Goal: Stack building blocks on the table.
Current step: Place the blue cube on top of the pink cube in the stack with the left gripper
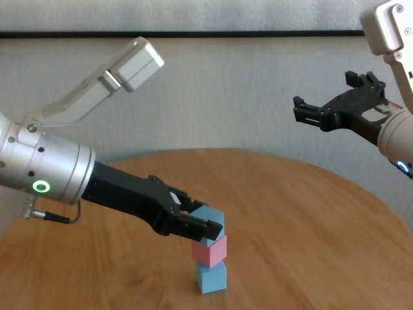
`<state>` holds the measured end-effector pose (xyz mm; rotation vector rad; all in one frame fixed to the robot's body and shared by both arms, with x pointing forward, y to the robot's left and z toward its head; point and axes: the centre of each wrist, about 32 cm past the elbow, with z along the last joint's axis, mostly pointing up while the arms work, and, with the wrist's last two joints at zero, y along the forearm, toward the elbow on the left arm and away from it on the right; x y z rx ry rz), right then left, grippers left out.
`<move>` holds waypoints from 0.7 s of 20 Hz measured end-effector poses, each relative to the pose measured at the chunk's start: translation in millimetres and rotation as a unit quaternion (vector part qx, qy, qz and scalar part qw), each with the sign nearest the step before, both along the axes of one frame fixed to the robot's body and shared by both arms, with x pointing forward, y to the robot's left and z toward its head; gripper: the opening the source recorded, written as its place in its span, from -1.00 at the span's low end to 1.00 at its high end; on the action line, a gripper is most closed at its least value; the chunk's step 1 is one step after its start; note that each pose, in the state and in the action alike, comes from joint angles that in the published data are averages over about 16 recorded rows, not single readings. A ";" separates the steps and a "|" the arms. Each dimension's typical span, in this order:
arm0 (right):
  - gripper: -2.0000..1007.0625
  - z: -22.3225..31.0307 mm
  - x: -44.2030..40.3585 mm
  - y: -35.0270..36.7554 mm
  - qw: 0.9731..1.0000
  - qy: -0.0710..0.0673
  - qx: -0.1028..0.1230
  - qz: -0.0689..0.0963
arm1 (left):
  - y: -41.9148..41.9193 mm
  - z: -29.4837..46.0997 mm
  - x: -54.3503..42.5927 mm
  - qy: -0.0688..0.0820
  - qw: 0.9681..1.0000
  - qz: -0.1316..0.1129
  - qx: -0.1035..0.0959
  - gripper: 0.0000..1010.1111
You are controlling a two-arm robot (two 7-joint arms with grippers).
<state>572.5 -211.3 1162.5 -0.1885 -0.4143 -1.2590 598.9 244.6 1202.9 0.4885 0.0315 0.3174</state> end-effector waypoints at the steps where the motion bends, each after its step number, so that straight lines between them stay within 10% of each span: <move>1: 0.99 0.0 0.0 0.0 1.000 0.000 0.000 0.000 | 0.1 0.0 0.6 0.000 1.000 0.000 0.000 0.08; 14: 1.00 0.0 0.0 0.0 1.000 0.000 0.000 0.000 | -0.6 -0.4 6.0 -0.004 1.000 -0.001 0.001 0.08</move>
